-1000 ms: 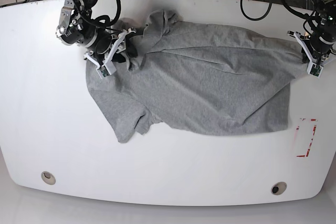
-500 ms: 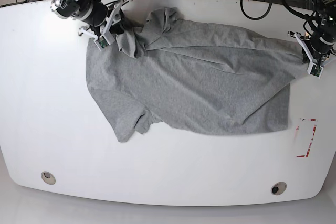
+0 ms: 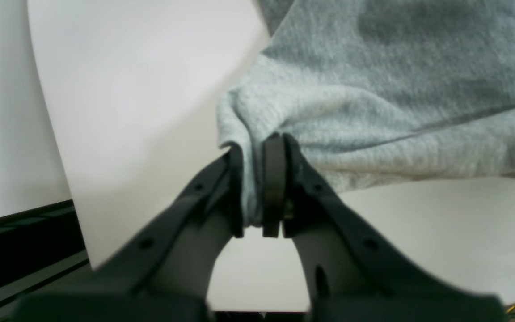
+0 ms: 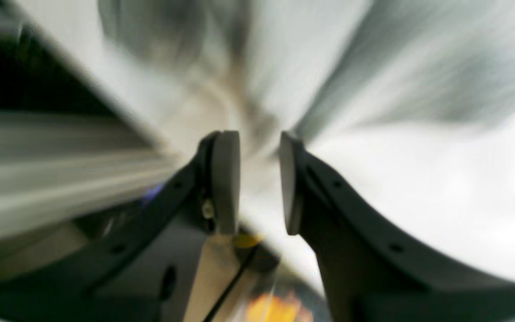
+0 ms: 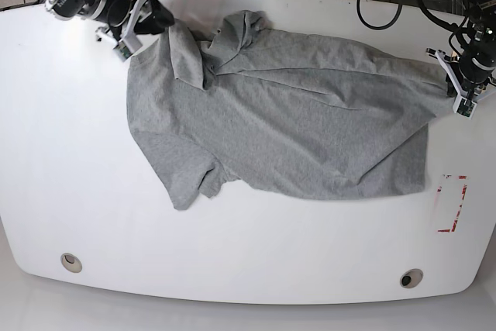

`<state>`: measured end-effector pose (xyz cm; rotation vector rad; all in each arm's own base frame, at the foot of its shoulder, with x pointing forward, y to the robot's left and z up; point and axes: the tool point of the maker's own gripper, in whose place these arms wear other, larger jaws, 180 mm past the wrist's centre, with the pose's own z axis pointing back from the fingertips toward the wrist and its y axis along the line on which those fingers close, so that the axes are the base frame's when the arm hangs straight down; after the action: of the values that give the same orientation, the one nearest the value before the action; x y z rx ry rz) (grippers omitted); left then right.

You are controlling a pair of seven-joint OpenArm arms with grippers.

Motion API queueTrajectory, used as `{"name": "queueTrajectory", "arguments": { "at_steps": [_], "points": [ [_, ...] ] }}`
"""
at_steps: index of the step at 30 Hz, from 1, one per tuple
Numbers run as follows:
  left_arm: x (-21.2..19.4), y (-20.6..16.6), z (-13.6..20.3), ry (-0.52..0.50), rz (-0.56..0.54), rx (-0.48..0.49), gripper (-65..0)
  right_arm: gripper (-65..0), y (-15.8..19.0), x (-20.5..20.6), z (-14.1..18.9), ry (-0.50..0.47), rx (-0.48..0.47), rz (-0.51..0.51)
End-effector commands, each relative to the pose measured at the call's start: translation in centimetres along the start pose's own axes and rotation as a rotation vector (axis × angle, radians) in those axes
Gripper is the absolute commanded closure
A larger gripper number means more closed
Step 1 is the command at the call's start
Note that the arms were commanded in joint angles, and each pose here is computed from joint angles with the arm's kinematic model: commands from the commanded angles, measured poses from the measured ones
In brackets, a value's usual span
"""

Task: Layout the t-shirt on the table in an organized manner, then fold the t-shirt properly
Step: 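Regrasp the shirt edge with the right gripper and pull it outward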

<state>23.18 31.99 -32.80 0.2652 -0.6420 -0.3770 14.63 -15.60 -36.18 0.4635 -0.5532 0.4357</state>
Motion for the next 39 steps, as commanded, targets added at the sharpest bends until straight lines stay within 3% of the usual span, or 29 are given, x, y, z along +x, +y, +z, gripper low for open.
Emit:
{"name": "queueTrajectory", "arguments": {
  "at_steps": [1,8,11,14,16,25,39],
  "points": [
    [1.0,0.8,0.4,-0.035,-0.012,0.023,0.0,-18.9,-0.9,2.9,0.4,-0.084,-0.026,0.030],
    [1.5,0.9,0.4,-0.047,-0.011,0.027,0.0,-43.8,-4.3,6.6,-0.2,-0.143,-0.120,0.073],
    [1.8,1.1,0.4,-0.056,-0.010,0.030,0.0,-49.0,-5.8,7.2,-1.0,-0.141,-0.155,0.056],
    [1.8,1.1,0.4,-0.054,-0.010,0.030,0.0,-48.7,-8.1,7.5,-1.6,-0.129,-0.206,0.032],
    [1.7,1.1,0.4,-0.053,-0.010,0.030,-3.6,-48.7,-9.4,7.4,-2.0,-0.118,-0.236,0.008],
    [0.5,0.7,0.6,-0.024,-0.010,0.020,-36.9,-48.8,-13.4,7.4,-3.8,-0.086,-0.291,-0.095],
    [-0.1,0.8,0.8,-0.012,-0.003,0.024,-38.5,-48.8,-15.0,7.0,-6.5,-0.134,-0.237,-0.210]
  ]
}}
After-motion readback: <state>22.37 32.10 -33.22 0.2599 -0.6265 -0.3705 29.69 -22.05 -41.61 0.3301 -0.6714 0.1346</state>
